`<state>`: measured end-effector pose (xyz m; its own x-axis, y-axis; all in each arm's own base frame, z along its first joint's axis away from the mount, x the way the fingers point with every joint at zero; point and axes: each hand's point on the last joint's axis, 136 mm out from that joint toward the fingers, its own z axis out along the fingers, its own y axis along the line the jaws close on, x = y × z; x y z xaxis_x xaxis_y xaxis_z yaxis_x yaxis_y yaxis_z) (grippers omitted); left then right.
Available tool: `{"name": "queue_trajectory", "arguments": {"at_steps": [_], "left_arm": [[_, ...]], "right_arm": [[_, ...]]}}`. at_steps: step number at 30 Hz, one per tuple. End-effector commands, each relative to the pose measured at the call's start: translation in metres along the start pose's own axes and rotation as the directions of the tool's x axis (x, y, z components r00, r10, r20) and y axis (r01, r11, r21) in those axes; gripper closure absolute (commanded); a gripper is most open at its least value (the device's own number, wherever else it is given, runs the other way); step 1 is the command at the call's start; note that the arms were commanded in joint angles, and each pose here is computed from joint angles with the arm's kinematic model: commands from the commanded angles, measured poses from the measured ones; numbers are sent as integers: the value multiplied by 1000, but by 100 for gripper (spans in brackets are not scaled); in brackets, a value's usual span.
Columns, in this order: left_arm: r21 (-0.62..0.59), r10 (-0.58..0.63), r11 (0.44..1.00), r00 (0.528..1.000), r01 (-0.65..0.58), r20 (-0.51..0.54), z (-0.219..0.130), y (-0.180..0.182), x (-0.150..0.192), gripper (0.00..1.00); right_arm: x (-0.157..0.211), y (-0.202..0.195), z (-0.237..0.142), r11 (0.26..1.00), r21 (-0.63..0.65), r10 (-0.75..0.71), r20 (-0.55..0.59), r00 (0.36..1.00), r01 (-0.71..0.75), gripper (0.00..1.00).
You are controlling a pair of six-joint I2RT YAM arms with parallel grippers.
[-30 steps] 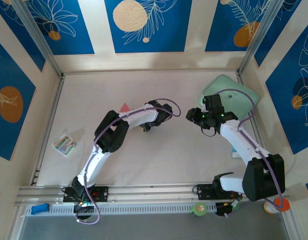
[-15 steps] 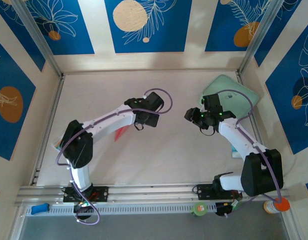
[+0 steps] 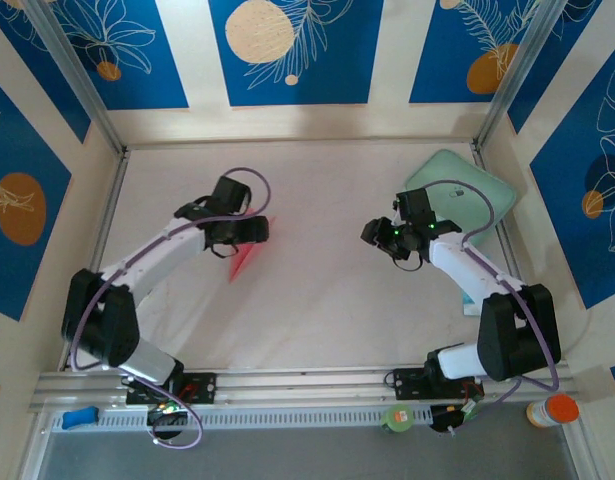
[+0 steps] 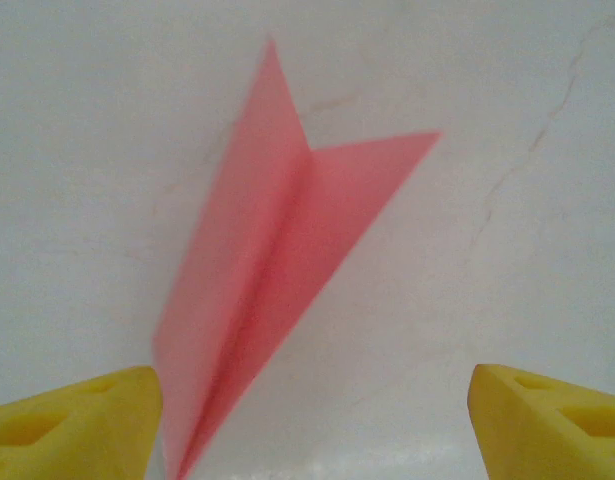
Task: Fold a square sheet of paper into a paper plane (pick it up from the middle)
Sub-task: Move the paper to the center of the table.
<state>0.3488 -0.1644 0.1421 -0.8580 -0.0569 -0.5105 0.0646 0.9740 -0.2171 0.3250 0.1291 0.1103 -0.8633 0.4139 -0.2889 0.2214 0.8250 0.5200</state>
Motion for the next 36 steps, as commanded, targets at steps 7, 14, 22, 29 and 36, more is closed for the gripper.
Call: {"name": "queue_trajectory", "arguments": {"at_steps": [7,14,22,29,36], "left_arm": [[99,39,994,999,-35,-36,32,24,17,37],[92,107,991,993,-102,-53,41,29,22,60],[71,176,982,984,-175,-6,29,16,16,92],[-82,321,944,947,-320,7,16,-7,22,99],[-188,419,892,908,-412,-3,19,-45,29,100]], "right_arm": [[1,11,-1,1000,-31,1,-12,1000,-2,48],[2,13,-1,999,-34,2,-12,1000,-2,48],[1,12,-4,1000,-29,0,-1,1000,0,48],[-2,8,-5,1000,-27,10,9,1000,-10,48],[-4,1,-8,999,-13,31,32,999,-31,48]]}}
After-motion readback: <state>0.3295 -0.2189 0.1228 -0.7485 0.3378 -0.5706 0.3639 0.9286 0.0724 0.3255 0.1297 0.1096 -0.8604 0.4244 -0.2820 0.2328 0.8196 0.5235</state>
